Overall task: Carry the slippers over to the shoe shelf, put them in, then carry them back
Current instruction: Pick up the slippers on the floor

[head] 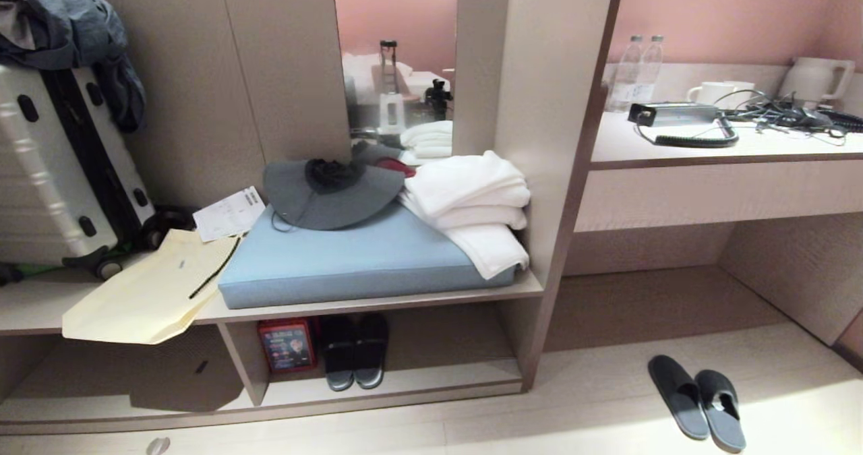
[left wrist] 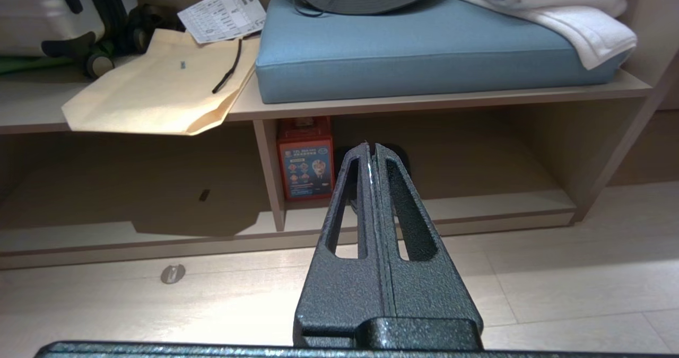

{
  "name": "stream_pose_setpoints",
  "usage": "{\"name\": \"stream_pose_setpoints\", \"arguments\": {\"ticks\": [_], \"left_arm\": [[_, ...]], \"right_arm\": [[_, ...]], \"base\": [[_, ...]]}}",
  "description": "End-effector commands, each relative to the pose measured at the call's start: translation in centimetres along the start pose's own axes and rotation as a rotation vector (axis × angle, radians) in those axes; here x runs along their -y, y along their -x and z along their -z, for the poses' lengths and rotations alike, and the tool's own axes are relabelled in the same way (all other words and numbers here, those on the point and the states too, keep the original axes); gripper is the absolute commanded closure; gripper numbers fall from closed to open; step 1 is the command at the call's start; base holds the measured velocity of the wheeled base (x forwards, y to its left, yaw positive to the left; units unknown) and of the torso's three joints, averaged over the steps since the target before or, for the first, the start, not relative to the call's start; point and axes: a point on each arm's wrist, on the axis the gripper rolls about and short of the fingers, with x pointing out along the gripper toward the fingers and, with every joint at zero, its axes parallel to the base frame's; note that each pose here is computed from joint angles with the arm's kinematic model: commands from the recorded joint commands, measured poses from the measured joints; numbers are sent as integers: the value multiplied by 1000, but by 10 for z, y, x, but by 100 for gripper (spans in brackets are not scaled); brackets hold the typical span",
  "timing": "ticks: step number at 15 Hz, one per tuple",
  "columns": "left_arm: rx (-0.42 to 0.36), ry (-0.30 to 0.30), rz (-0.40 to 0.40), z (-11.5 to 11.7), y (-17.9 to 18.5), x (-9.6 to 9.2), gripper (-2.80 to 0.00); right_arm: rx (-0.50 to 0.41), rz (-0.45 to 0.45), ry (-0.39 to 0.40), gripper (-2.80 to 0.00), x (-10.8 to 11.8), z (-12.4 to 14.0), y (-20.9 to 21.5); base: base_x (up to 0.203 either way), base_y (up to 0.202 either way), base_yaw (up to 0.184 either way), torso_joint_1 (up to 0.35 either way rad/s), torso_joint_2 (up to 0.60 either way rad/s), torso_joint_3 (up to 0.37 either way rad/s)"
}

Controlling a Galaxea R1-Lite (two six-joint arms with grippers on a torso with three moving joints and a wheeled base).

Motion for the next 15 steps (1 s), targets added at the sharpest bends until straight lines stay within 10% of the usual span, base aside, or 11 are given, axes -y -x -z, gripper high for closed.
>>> {"name": "stream_pose_setpoints", "arguments": {"ticks": [1, 15], "left_arm": [[1, 0, 0, 0, 0, 0, 0], [1, 0, -1, 0, 0, 0, 0]], "right_arm": [[-1, 0, 0, 0, 0, 0, 0], [-1, 0, 0, 0, 0, 0, 0]], "base": [[0, 0, 0, 0, 0, 0], [0, -85, 2, 1, 1, 1]]}}
